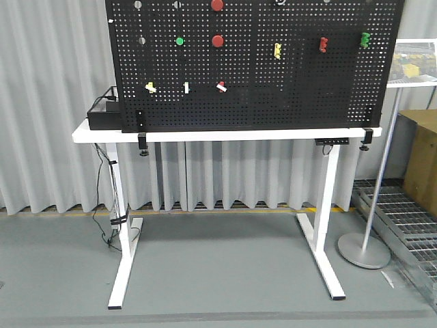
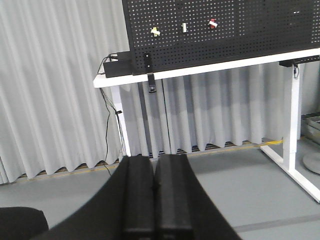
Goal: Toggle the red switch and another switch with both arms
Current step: 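Drive the base forward up to the pegboard with the switches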
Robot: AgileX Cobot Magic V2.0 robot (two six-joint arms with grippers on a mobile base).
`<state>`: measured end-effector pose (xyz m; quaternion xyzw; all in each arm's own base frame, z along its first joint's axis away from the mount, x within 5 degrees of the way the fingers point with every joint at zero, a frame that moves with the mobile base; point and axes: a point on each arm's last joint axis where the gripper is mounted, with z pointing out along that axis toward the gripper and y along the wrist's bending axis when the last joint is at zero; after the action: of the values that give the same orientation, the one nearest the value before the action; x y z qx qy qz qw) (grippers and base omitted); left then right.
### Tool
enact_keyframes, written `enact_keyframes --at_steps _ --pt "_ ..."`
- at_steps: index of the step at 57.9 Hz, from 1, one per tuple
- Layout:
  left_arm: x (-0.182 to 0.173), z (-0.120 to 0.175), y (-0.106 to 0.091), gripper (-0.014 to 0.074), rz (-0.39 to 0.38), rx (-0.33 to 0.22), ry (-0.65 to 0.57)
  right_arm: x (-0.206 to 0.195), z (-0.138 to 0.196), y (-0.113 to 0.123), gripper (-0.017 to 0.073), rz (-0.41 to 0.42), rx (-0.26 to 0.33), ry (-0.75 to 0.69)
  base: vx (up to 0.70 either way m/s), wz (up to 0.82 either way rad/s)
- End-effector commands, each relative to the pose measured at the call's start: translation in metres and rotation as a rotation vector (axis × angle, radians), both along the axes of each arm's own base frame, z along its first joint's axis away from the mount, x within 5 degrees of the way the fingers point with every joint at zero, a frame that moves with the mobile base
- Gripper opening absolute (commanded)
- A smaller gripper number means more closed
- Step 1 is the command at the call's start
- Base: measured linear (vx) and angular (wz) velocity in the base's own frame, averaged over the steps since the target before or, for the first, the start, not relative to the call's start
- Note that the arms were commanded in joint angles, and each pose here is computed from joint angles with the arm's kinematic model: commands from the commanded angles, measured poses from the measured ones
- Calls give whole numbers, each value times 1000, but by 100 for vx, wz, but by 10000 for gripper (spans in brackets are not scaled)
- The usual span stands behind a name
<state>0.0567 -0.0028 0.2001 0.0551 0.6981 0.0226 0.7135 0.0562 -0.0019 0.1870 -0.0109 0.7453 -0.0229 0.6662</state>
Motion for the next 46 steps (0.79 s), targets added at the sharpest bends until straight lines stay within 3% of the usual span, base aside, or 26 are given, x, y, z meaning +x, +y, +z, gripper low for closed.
enact_keyframes --at_steps 1,46 --pt "0 1 1 3 6 -6 -67 0 5 1 -6 5 -9 -78 17 4" --pt "0 1 1 3 6 -6 -67 0 5 1 -6 5 -9 -78 24 5"
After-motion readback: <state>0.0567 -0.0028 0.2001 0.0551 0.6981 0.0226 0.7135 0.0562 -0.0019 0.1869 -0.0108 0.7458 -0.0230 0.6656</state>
